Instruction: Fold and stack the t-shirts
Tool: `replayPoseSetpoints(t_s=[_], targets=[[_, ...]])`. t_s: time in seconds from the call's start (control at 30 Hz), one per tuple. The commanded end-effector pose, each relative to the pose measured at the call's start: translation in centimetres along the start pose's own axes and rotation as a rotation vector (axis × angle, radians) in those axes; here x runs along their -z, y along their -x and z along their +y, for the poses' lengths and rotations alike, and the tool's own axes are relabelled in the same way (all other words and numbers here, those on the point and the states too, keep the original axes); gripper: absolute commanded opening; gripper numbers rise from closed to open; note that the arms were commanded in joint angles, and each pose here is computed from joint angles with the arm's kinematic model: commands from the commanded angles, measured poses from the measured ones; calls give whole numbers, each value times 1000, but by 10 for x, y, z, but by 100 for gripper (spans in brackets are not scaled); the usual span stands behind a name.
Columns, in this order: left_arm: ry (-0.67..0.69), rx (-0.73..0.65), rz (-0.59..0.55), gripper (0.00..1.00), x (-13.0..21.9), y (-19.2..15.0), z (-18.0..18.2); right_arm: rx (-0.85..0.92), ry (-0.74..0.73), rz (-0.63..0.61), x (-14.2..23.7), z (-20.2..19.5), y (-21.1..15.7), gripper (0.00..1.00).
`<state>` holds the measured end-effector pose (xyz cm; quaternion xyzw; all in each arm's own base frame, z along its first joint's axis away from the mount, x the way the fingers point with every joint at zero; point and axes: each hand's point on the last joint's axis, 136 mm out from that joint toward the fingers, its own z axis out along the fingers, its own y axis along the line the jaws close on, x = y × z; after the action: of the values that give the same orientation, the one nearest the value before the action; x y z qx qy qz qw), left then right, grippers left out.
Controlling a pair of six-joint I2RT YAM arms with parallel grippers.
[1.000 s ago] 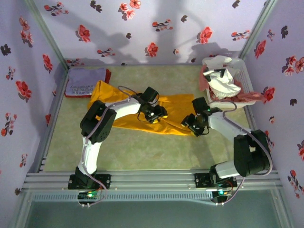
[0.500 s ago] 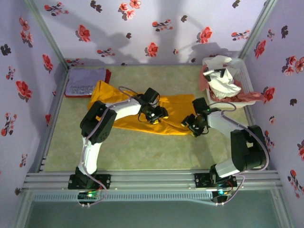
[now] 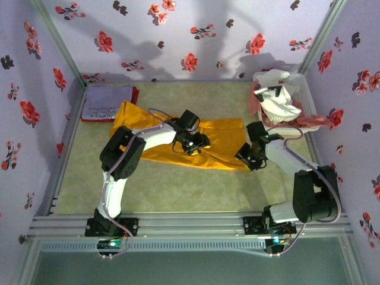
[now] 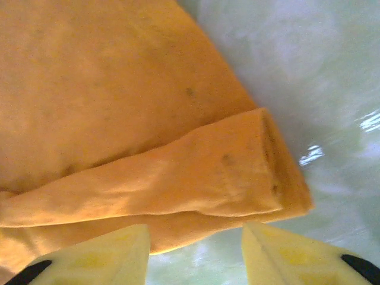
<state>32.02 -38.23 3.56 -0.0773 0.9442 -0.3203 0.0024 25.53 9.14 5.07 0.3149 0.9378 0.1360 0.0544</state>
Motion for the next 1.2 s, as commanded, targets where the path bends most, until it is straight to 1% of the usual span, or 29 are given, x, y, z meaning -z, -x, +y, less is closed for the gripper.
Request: replayPoseSetpoints(t_s=[0.0, 0.07, 0.13, 0.3, 0.47, 0.63, 0.83, 1.0, 1.07, 1.17], targets=[[14, -9, 18, 56, 3, -13, 1, 40, -81, -5, -2, -20, 2, 37], [13, -9, 18, 56, 3, -13, 0, 46, -85, -12, -1, -20, 6, 33], [13, -12, 19, 56, 3, -14, 0, 51, -93, -12, -2, -21, 9, 31], [17, -11, 21, 56, 3, -15, 1, 67, -128, -3, -8, -26, 11, 32], [17, -11, 20, 56, 2, -15, 1, 98, -164, -25, -9, -30, 17, 31], [19, -13, 22, 56, 2, -16, 1, 105, -163, -34, -12, -28, 21, 29], [22, -12, 24, 56, 2, -17, 3, 115, -149, -52, -16, -22, 28, 22], [25, -12, 24, 56, 3, -18, 4, 126, -144, -72, -8, -15, 34, 5], [26, -11, 23, 56, 4, -18, 4, 129, -147, -82, -3, -14, 36, 0], [28, -9, 24, 56, 3, -18, 5, 132, -151, -97, 1, -14, 38, 0]])
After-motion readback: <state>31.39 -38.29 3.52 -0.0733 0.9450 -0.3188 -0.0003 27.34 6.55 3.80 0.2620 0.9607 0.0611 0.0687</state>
